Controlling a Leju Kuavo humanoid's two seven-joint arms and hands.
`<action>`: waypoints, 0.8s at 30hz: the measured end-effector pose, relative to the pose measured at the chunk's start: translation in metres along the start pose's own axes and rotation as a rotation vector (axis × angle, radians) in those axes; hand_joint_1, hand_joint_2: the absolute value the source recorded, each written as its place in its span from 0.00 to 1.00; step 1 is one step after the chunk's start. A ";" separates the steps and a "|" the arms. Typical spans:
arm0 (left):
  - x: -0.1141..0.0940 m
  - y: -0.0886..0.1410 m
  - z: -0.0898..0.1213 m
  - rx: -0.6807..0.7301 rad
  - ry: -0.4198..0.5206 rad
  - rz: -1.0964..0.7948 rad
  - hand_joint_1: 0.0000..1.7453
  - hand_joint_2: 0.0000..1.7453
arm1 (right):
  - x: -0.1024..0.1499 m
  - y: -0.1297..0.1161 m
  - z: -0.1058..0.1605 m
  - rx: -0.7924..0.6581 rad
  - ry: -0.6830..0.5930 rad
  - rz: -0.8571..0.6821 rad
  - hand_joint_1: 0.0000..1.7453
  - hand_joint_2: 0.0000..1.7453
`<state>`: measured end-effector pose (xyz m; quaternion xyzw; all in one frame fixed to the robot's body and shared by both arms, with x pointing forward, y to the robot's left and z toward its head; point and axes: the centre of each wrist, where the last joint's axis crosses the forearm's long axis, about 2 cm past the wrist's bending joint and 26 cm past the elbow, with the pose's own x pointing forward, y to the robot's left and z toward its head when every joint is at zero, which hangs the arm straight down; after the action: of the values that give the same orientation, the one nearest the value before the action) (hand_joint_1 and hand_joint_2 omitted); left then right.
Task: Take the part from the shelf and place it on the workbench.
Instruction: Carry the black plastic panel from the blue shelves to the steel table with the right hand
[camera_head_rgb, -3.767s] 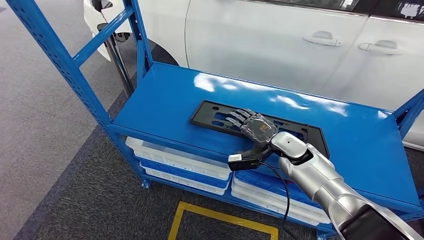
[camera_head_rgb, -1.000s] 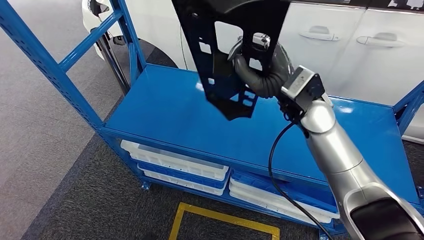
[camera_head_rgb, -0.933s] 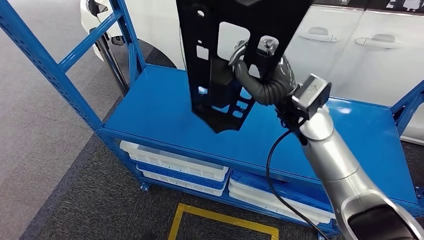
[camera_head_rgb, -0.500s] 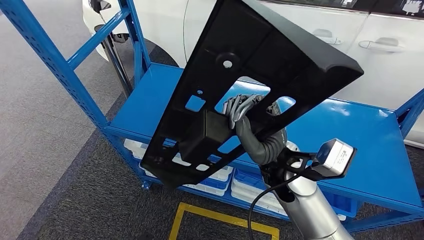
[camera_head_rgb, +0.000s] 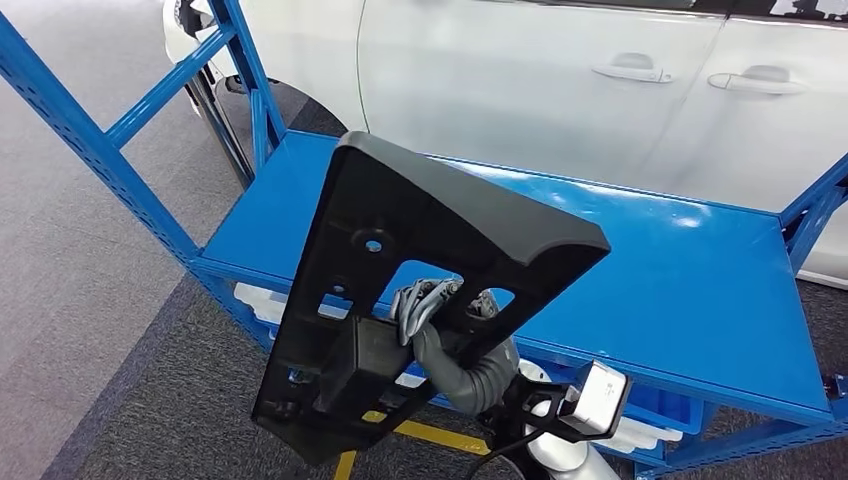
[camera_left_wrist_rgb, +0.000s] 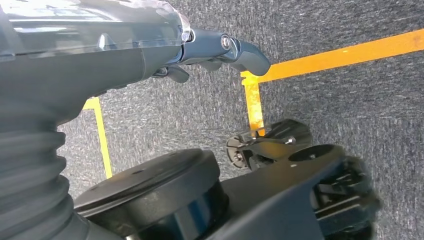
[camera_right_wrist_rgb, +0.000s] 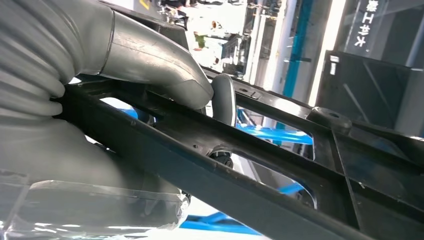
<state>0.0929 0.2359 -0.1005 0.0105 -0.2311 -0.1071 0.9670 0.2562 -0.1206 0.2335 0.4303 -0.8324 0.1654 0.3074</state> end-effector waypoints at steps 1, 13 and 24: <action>0.001 0.000 0.000 0.002 -0.002 -0.001 0.00 1.00 | -0.001 0.002 0.000 -0.002 0.005 -0.004 0.76 1.00; 0.000 0.001 0.000 0.056 0.012 -0.009 0.00 1.00 | -0.030 0.028 0.021 0.017 0.110 -0.048 0.78 1.00; 0.000 0.000 0.000 0.055 0.035 0.015 0.00 1.00 | -0.038 0.035 0.019 0.016 0.139 -0.061 0.78 1.00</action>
<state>0.0933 0.2361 -0.1003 0.0371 -0.2171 -0.0931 0.9710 0.2368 -0.0874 0.1943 0.4454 -0.7943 0.1920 0.3658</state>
